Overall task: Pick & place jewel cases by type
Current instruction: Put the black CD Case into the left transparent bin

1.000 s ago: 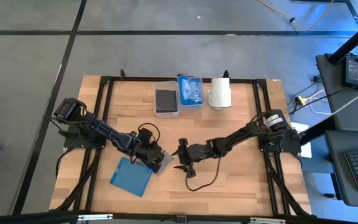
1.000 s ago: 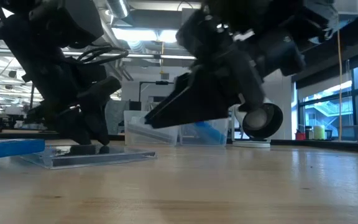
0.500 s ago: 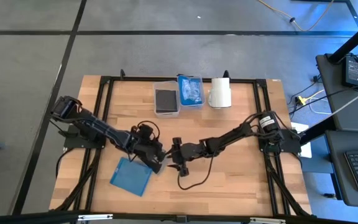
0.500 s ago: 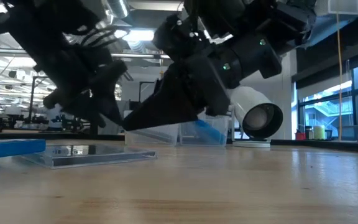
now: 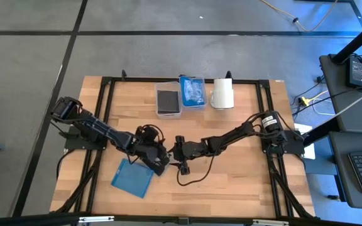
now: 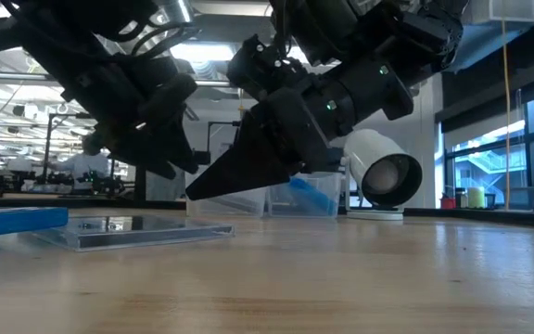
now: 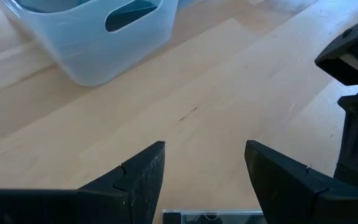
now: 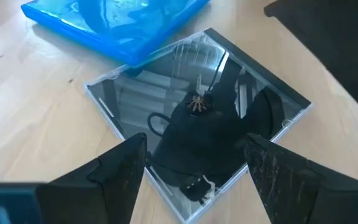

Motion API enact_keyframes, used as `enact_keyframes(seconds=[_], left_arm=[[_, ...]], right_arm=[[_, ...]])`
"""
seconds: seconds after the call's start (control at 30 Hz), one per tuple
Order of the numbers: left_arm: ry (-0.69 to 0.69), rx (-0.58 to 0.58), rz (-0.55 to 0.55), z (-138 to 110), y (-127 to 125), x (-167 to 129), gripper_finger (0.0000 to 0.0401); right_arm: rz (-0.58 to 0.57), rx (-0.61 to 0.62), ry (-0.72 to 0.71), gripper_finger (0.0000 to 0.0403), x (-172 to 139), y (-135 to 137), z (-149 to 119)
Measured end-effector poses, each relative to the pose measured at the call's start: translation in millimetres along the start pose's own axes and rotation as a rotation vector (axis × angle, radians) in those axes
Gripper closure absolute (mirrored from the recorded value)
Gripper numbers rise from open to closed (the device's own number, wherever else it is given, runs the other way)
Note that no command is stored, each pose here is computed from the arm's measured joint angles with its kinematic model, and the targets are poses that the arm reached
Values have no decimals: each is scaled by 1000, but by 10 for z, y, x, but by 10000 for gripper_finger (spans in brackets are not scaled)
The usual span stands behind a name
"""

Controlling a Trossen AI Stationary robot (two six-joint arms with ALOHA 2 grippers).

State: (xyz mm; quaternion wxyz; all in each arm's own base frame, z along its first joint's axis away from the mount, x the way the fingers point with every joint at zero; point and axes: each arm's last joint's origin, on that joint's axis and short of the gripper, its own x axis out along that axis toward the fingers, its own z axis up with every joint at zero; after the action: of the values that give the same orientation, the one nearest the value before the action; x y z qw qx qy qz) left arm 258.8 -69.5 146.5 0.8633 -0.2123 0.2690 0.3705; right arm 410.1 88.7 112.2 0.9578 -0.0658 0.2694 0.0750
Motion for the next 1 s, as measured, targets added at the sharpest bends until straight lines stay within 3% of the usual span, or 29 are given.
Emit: enact_keyframes(seconds=[0.8,1.0], left_arm=[[-3,42,5,8,4,10,184],[29,111,-15,-1,-2,10,182]], right_arm=[[-27,51,47,130,147,-136,-209],[-28,71,91,130,140,-159,-241]])
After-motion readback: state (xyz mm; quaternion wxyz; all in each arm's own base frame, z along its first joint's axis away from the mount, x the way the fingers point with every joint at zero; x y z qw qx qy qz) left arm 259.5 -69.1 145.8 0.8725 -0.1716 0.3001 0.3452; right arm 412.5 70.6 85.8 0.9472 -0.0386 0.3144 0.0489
